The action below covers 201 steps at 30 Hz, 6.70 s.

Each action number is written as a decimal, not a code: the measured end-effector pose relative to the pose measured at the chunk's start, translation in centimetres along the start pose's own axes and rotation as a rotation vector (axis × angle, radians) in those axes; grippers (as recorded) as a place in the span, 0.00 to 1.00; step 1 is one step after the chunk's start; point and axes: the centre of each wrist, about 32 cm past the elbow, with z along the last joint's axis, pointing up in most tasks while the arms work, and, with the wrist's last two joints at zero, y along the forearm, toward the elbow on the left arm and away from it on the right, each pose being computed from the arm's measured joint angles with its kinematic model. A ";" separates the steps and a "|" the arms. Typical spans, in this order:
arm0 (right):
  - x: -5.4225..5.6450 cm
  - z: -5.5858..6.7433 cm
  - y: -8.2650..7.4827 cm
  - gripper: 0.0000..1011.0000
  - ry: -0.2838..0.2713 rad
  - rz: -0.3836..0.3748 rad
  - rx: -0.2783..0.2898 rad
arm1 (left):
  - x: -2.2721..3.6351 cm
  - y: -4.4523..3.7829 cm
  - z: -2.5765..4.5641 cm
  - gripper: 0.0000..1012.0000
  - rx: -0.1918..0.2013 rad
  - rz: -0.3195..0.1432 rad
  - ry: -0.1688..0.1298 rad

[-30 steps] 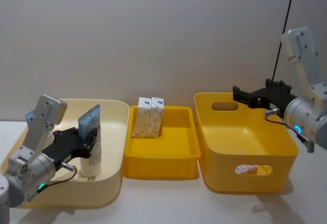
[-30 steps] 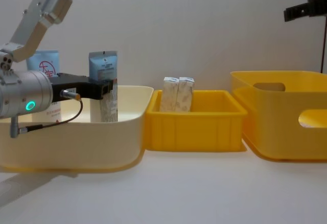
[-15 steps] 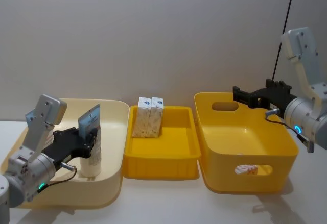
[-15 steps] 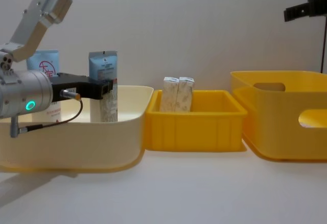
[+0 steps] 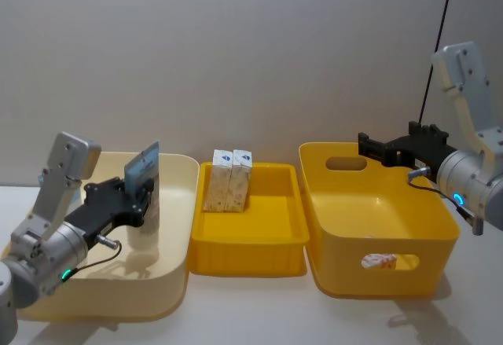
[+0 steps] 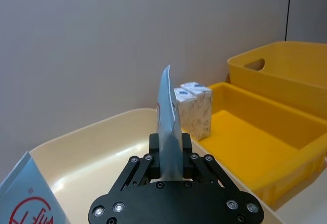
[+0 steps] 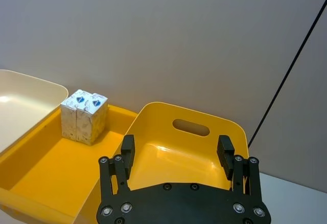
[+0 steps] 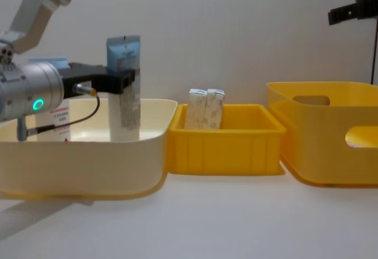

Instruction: Bimanual collaborative sorting of washing and personal care products

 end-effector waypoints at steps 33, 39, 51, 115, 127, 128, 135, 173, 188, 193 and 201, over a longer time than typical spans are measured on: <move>0.0 0.0 1.2 0.99 -0.086 0.251 0.021 | -0.13 -1.39 8.52 0.23 -0.395 -0.111 -0.051; 0.0 0.1 1.4 0.99 -0.101 0.329 0.028 | -0.32 -1.50 9.71 0.22 -0.437 -0.129 -0.058; -0.3 -0.3 1.9 0.99 -0.156 0.386 0.076 | -0.85 -1.61 11.26 0.23 -0.486 -0.164 -0.063; -5.7 4.8 7.6 0.99 -0.312 0.617 0.298 | -1.66 -2.21 11.25 0.23 -0.456 -0.225 -0.056; -6.4 5.9 8.6 0.99 -0.335 0.617 0.309 | -1.65 -2.31 11.31 0.23 -0.450 -0.232 -0.064; -6.5 6.0 8.6 0.99 -0.336 0.617 0.310 | -1.65 -2.31 11.31 0.22 -0.450 -0.232 -0.064; -6.7 6.3 8.8 0.85 -0.341 0.615 0.313 | -1.64 -2.32 11.32 0.22 -0.449 -0.234 -0.066; -6.9 6.7 9.1 0.54 -0.348 0.611 0.318 | -1.62 -2.35 11.33 0.23 -0.448 -0.236 -0.068; -6.9 6.7 9.1 0.54 -0.349 0.611 0.318 | -1.62 -2.35 11.33 0.24 -0.448 -0.236 -0.068; -6.9 6.7 9.1 0.54 -0.348 0.610 0.318 | -1.63 -2.35 11.33 0.37 -0.448 -0.237 -0.068; -6.9 6.7 9.1 0.54 -0.348 0.610 0.318 | -1.63 -2.35 11.33 0.60 -0.448 -0.236 -0.068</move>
